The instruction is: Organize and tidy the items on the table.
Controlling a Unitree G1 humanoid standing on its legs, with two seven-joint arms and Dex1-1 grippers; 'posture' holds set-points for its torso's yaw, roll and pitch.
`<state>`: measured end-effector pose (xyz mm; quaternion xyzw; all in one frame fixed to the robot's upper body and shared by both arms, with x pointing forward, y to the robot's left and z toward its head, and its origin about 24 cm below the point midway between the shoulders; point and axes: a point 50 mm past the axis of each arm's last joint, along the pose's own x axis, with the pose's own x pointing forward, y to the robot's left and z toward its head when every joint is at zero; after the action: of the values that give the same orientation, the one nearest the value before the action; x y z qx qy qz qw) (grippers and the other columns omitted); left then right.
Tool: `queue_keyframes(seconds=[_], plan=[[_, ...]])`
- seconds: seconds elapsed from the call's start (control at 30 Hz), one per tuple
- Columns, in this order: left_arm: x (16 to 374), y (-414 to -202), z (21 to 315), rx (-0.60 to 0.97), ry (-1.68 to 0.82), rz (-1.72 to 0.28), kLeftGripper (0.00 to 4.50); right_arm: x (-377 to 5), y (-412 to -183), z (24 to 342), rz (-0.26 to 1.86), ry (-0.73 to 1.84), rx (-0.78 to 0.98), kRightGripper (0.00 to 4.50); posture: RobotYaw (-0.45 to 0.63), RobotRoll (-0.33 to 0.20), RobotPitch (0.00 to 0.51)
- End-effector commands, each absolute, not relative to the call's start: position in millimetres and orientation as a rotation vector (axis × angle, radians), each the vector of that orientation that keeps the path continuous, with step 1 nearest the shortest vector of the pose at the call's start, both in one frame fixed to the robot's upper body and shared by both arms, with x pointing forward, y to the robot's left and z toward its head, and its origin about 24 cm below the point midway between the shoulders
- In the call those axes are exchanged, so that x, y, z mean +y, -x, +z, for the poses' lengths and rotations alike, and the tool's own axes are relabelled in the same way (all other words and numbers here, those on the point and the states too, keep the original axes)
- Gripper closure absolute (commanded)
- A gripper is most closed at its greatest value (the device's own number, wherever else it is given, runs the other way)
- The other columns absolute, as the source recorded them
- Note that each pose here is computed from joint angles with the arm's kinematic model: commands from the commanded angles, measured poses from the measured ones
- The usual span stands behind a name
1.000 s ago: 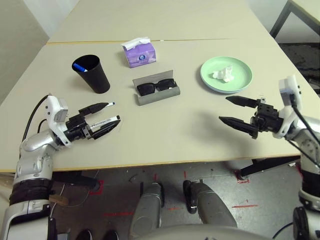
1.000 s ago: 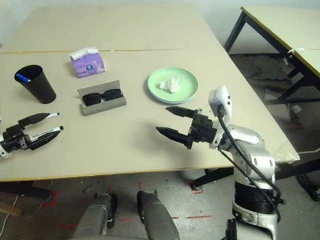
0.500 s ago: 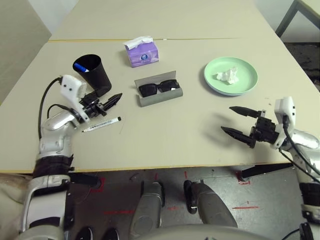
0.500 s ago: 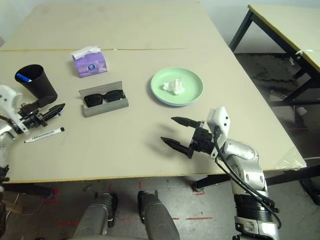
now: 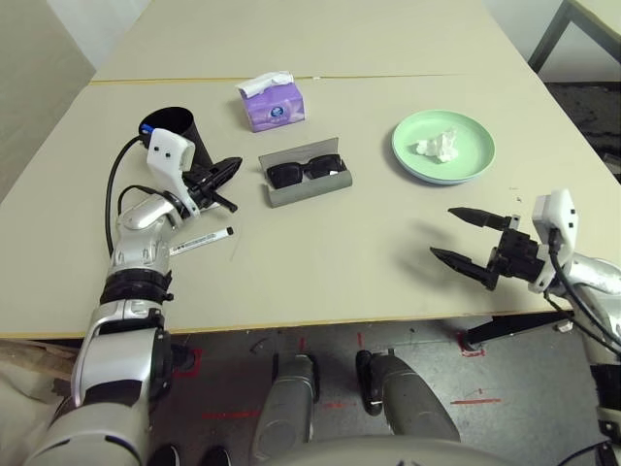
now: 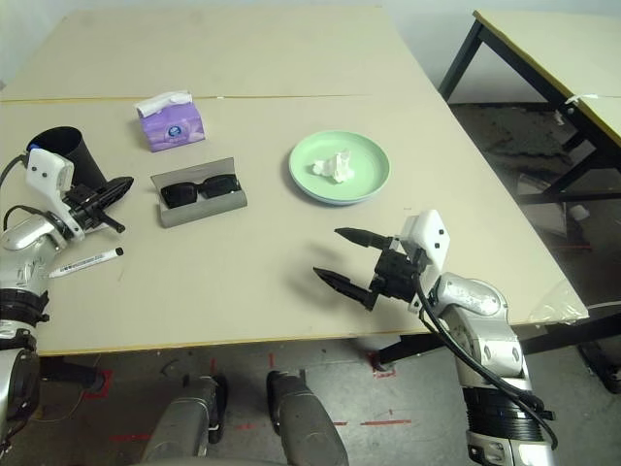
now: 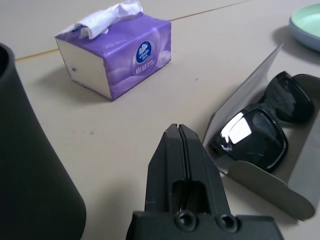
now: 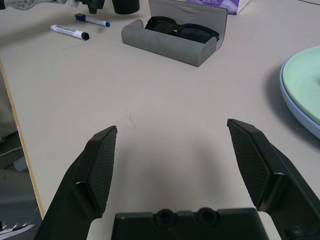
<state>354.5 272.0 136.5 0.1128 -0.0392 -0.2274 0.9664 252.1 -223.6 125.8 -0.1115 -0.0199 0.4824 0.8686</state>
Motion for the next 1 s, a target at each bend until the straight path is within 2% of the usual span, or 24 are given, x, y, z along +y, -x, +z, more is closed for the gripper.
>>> queue_keyframes(seconds=[0.03, 0.67, 1.0], plan=[[267.2, -358.1, 129.7, -0.058, -0.225, -0.464, 4.47, -221.0, -250.2, 125.3, 1.026, 0.238, -0.029, 0.0, -0.11, 0.0, 0.199], [247.9, -375.7, 132.5, -0.07, -0.194, -0.47, 4.47, -221.9, -248.0, 130.5, 1.004, 0.263, -0.031, 0.0, -0.14, 0.0, 0.183], [241.7, -370.8, 123.4, -0.043, -0.224, -0.578, 4.47, -220.0, -248.1, 132.5, 1.0, 0.265, -0.036, 0.0, -0.14, 0.0, 0.182]])
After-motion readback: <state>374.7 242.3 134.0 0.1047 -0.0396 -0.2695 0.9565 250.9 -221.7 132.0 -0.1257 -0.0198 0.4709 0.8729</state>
